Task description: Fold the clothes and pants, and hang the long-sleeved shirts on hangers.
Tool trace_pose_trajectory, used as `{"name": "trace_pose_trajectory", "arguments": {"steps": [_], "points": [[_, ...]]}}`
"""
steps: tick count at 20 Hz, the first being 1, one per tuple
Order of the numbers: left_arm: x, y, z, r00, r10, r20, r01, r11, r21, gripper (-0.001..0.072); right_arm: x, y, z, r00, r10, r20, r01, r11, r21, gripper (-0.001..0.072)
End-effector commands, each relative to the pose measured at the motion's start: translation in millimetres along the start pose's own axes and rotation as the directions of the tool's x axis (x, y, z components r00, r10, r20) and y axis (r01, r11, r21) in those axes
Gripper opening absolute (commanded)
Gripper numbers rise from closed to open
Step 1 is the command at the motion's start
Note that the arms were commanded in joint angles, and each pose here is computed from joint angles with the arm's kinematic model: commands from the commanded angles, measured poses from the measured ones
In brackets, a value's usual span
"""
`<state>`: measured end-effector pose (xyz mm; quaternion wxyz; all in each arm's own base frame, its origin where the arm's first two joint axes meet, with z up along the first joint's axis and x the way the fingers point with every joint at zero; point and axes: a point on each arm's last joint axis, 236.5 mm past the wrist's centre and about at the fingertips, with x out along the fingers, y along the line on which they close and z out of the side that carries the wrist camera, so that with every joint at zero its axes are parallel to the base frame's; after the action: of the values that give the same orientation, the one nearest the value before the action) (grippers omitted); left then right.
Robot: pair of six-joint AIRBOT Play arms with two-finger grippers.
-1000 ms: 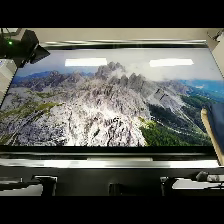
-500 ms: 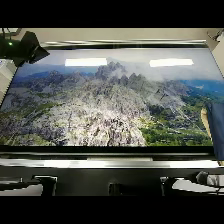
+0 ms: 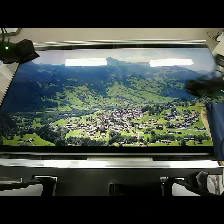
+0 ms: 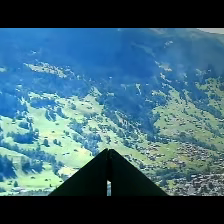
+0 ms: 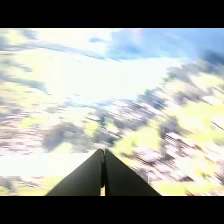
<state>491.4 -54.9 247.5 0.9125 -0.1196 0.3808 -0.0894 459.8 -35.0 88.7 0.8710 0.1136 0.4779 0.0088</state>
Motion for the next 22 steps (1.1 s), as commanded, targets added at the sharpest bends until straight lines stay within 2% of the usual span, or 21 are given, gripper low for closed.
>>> {"name": "trace_pose_trajectory", "arguments": {"steps": [1,4,22], "points": [[-3.0,17.2,3.9,0.999,0.037,0.012,-0.038,0.999,0.028,0.0016,3.4,111.5,13.9,0.983,0.150,0.102,-0.130,0.975,-0.182,0.0034],[-2.9,16.8,3.9,0.999,0.037,0.012,-0.037,0.999,0.039,0.0016,3.4,142.4,9.1,0.976,0.189,0.105,-0.161,0.960,-0.231,0.0035],[6.2,20.0,0.7,0.999,0.040,-0.007,-0.039,0.999,0.034,0.0019,-1.1,141.8,10.9,0.975,0.190,0.114,-0.160,0.960,-0.231,0.0039]]}}
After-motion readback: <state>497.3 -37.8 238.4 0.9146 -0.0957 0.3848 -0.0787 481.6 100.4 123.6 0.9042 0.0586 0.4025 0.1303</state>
